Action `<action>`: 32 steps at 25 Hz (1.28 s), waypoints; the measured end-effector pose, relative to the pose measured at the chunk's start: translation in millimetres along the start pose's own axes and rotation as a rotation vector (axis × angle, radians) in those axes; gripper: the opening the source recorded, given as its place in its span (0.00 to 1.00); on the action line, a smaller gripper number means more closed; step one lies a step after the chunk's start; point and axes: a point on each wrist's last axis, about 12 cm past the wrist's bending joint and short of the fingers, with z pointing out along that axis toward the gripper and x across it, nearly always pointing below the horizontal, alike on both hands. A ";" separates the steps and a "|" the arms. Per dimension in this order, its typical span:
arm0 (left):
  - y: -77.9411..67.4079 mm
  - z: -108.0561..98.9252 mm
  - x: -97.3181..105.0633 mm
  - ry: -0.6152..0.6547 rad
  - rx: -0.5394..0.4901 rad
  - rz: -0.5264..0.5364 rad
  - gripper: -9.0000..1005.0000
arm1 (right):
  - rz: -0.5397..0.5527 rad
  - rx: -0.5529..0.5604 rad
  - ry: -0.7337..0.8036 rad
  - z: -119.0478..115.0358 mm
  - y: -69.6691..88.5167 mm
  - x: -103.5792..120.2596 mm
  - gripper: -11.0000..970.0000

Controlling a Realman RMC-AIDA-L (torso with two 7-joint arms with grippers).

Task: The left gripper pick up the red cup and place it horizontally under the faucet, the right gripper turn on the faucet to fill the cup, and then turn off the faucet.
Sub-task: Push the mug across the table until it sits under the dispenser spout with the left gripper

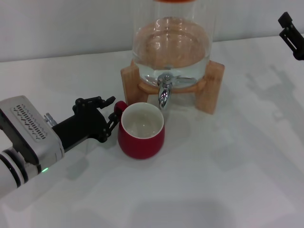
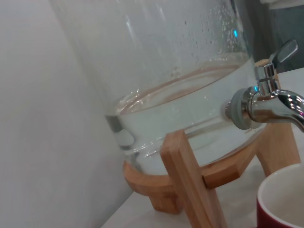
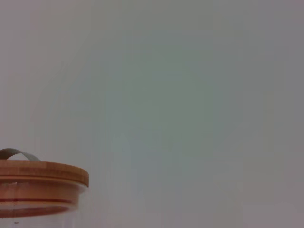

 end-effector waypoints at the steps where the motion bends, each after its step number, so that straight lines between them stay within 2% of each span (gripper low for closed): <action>1: 0.0 0.0 0.0 0.000 0.000 0.000 0.29 | 0.000 0.000 0.000 0.0 0.0 0.0 0.85; 32: -4.0 2.1 -1.3 -0.001 0.021 0.006 0.34 | 0.001 -0.011 0.001 0.8 1.6 0.2 0.85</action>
